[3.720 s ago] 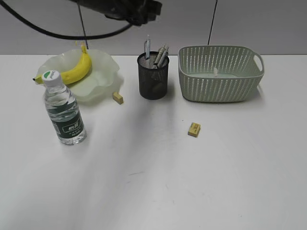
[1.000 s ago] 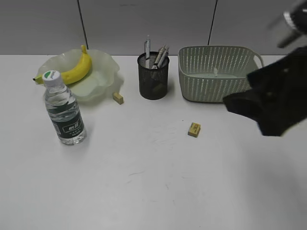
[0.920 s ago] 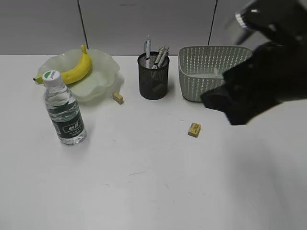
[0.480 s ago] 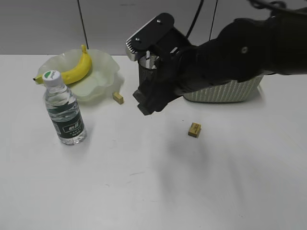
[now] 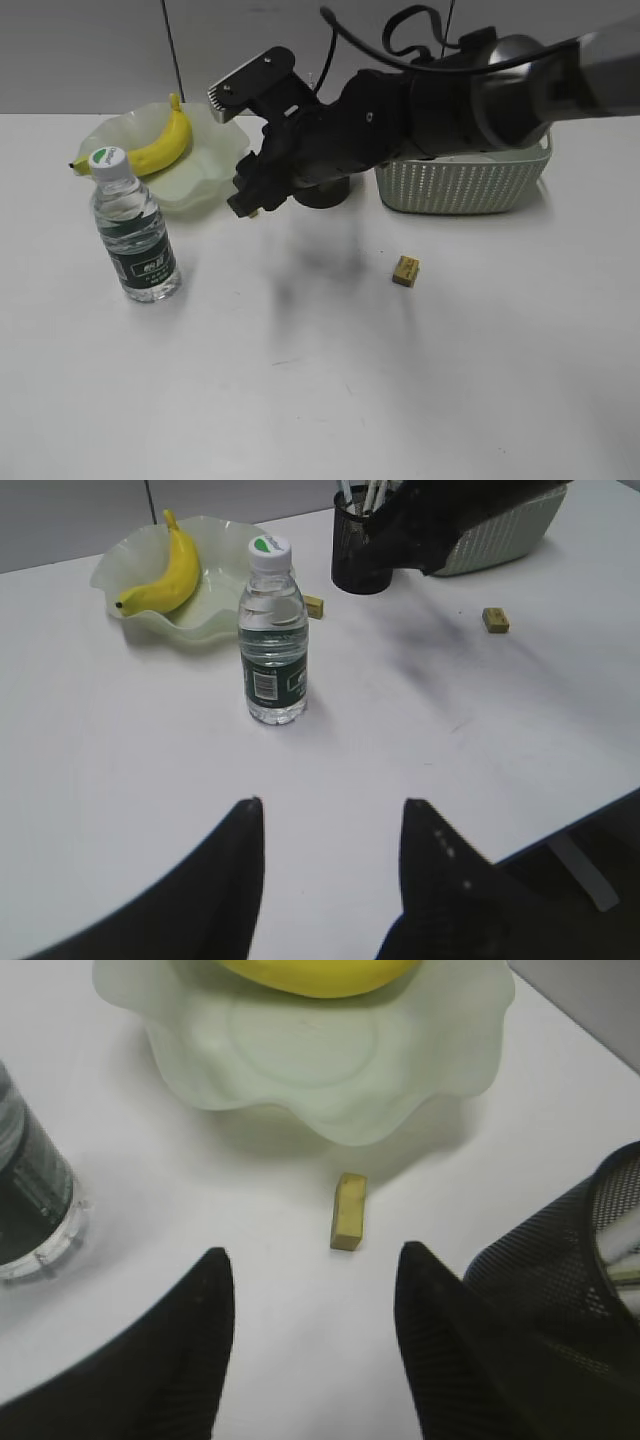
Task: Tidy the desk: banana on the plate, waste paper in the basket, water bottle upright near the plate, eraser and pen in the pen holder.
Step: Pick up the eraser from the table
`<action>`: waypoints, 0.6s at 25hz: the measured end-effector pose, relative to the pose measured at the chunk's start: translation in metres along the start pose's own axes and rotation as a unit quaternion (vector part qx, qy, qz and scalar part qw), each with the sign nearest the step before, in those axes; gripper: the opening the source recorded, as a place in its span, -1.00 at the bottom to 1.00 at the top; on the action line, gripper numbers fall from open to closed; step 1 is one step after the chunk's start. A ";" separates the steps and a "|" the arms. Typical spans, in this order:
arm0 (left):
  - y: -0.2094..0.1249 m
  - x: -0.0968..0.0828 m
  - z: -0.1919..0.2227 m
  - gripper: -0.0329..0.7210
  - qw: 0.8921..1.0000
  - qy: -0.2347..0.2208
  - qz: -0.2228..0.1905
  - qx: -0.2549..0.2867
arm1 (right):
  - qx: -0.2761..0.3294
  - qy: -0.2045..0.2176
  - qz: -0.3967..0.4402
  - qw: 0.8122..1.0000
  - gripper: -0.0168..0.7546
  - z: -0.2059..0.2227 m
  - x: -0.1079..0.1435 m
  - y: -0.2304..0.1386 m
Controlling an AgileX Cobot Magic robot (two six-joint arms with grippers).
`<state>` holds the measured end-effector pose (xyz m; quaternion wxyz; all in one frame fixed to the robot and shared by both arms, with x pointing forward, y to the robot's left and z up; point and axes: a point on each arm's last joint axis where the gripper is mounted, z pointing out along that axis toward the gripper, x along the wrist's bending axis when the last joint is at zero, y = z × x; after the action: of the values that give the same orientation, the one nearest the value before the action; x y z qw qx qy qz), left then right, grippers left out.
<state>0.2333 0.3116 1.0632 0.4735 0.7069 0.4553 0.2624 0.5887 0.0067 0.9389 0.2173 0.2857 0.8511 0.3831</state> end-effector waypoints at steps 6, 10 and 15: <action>0.000 0.000 0.000 -0.03 1.000 0.000 0.000 0.000 | 0.017 -0.002 0.010 1.000 0.06 0.033 0.003 -0.020; 0.000 0.000 0.000 -0.03 1.000 0.000 0.000 0.000 | 0.018 -0.003 0.013 1.000 0.04 0.050 0.003 -0.026; 0.000 0.000 0.000 -0.03 1.000 0.000 0.000 0.000 | 0.005 -0.009 0.031 0.999 0.02 0.066 -0.002 -0.021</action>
<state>0.2333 0.3116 1.0632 0.4735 0.7069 0.4553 0.2624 0.6225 0.0285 0.8826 0.2117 0.3166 0.8419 0.3823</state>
